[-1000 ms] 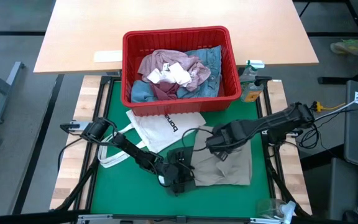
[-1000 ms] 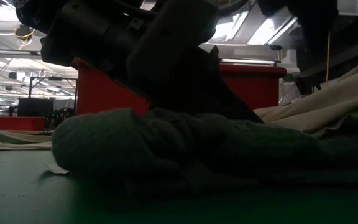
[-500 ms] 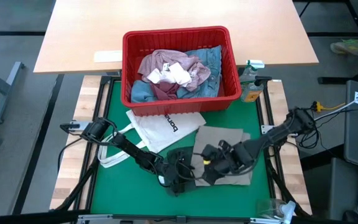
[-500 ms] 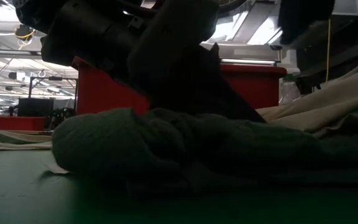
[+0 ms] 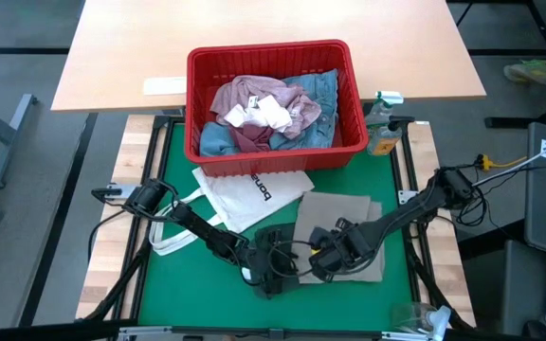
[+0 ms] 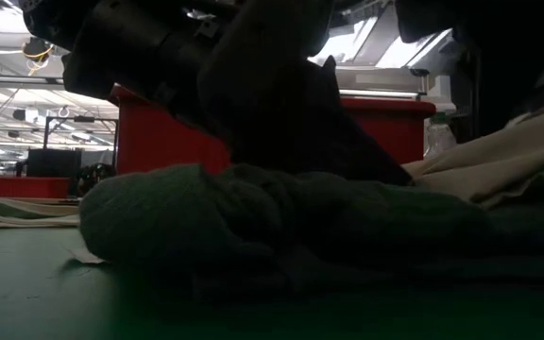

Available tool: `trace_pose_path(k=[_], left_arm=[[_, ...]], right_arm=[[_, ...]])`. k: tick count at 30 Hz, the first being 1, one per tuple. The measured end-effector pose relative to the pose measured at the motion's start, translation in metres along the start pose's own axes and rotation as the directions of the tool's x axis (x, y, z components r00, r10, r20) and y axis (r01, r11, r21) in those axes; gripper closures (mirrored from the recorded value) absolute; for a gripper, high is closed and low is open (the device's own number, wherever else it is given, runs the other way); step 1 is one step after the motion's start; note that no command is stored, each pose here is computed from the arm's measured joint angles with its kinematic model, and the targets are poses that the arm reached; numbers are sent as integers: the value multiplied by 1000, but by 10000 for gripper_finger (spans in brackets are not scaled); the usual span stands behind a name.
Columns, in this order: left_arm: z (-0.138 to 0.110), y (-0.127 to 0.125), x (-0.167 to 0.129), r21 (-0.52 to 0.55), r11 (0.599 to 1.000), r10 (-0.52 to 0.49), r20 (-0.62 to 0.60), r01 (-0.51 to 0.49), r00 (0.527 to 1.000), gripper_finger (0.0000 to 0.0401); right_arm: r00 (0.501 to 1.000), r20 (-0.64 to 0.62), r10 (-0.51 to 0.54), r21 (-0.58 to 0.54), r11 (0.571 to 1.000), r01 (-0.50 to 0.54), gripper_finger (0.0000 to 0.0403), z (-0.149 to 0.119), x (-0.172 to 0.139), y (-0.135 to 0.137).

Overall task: Fold laundry
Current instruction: Fold the grey shorts

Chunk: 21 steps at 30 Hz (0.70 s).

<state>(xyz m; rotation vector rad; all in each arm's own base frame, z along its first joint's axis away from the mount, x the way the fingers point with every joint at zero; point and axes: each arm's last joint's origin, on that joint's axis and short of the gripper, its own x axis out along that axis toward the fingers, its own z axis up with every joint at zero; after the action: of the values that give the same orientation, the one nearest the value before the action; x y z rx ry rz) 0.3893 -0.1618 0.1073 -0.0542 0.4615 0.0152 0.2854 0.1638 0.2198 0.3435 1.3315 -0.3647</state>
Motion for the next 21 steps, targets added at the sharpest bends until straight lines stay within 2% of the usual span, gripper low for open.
trace_pose_path(k=[4, 8, 14, 21], left_arm=[[0, 0, 0, 0, 1000, 0, -1, 0, 1000, 218], [0, 0, 0, 1, 1000, 1, -2, -1, 1000, 218], [0, 0, 0, 2, 1000, 1, -4, -1, 1000, 218], [0, 0, 0, 2, 1000, 1, -3, -1, 1000, 218]], right_arm=[[999, -49, -8, -6, 1000, 7, 231, -4, 4, -3], [985, -174, -8, 40, 999, 15, 231, -12, 6, -7], [921, -389, 1, 105, 994, 43, 231, -26, 2, -11], [892, -451, 8, 97, 994, 40, 231, -49, -3, 1]])
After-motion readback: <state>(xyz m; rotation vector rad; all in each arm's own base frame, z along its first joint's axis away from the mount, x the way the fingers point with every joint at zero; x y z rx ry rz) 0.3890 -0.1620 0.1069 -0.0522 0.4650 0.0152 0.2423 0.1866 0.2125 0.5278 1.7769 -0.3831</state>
